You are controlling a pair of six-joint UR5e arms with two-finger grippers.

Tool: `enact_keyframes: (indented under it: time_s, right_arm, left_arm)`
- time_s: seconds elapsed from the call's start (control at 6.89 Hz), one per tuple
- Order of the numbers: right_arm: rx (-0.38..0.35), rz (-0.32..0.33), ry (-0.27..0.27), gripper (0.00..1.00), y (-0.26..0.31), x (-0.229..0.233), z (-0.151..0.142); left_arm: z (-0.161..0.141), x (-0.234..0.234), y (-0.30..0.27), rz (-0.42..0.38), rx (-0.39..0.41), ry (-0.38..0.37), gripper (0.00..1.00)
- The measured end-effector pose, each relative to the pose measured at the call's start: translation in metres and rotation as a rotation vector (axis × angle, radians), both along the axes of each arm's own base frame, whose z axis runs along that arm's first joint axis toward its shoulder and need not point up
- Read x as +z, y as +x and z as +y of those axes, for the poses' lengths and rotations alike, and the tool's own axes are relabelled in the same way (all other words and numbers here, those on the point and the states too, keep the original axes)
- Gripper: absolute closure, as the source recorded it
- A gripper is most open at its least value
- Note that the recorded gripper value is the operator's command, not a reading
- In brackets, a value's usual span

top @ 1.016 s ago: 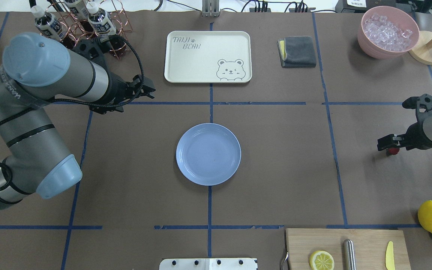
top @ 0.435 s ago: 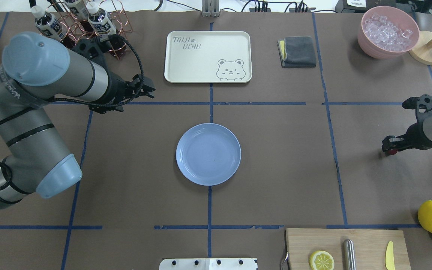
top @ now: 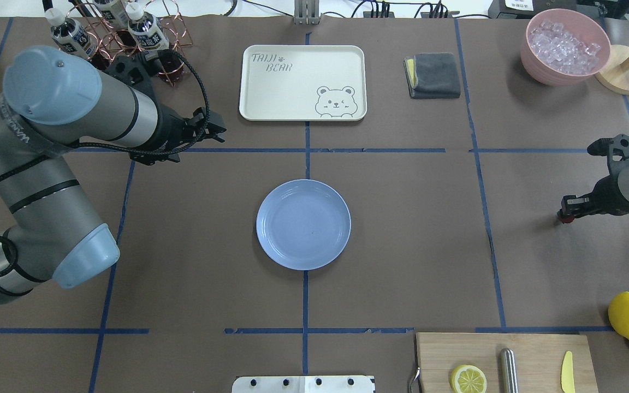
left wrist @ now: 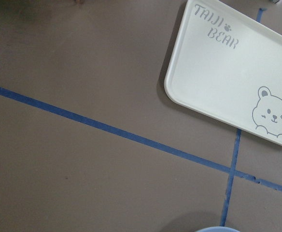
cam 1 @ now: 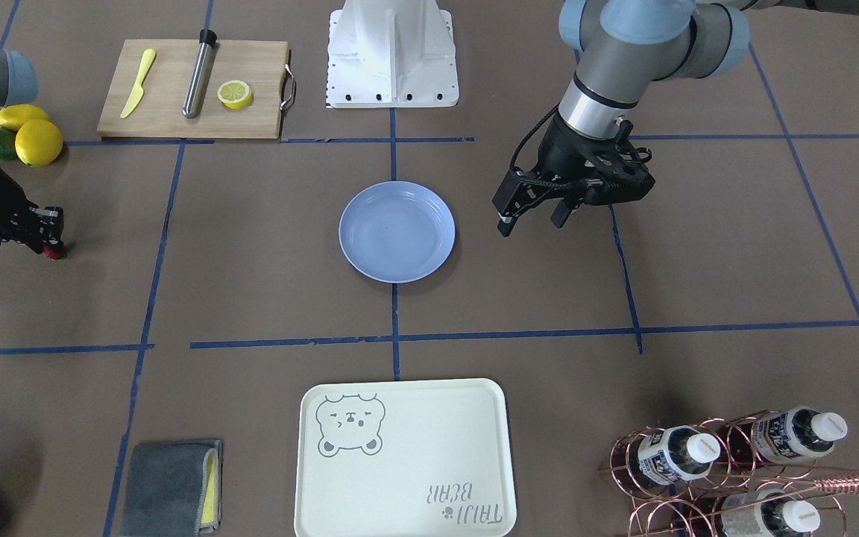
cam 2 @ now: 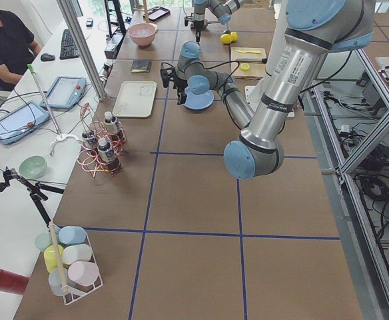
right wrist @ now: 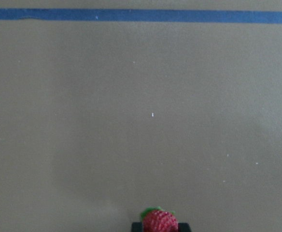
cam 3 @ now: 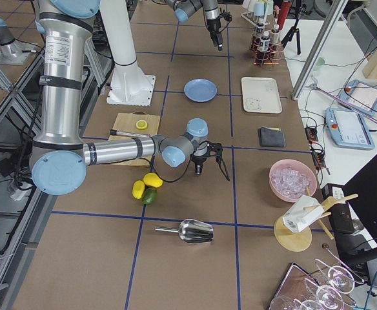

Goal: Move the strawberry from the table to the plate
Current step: 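Close the right gripper on the red strawberry and lift it while the left arm withdraws, then carry the strawberry with the right gripper over the blue plate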

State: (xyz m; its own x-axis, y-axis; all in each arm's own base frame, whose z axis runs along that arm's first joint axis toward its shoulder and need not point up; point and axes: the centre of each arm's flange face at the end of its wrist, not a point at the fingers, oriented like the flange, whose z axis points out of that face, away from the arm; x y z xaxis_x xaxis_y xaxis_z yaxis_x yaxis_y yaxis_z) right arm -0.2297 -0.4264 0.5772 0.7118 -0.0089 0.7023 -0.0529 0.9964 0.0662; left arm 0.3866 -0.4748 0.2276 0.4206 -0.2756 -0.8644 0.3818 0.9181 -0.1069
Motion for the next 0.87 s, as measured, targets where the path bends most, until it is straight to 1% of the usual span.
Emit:
enact_keyframes:
  time_s: [0.15, 0.29, 0.58, 0.73, 0.87]
  right_arm:
    - [0.007, -0.018, 0.019, 1.0, 0.003, -0.016, -0.002]
    - [0.009, -0.038, 0.037, 1.0, 0.002, -0.041, -0.007]
    - [0.013, -0.06, 0.05, 1.0, -0.023, -0.119, -0.038]
    - [0.007, -0.071, 0.046, 1.0, -0.043, -0.165, -0.053]
    - [-0.005, -0.089, 0.036, 1.0, -0.066, -0.206, -0.06]
  left_arm:
    - [-0.003, 0.0, -0.005, -0.005, -0.005, 0.007, 0.0]
    - [-0.012, 0.003, -0.015, -0.033, -0.004, 0.031, 0.0]
    - [-0.037, 0.02, -0.049, -0.146, 0.028, 0.116, 0.0]
    - [-0.048, 0.04, -0.071, -0.213, 0.056, 0.166, 0.0]
    - [-0.058, 0.062, -0.096, -0.277, 0.089, 0.218, 0.0]
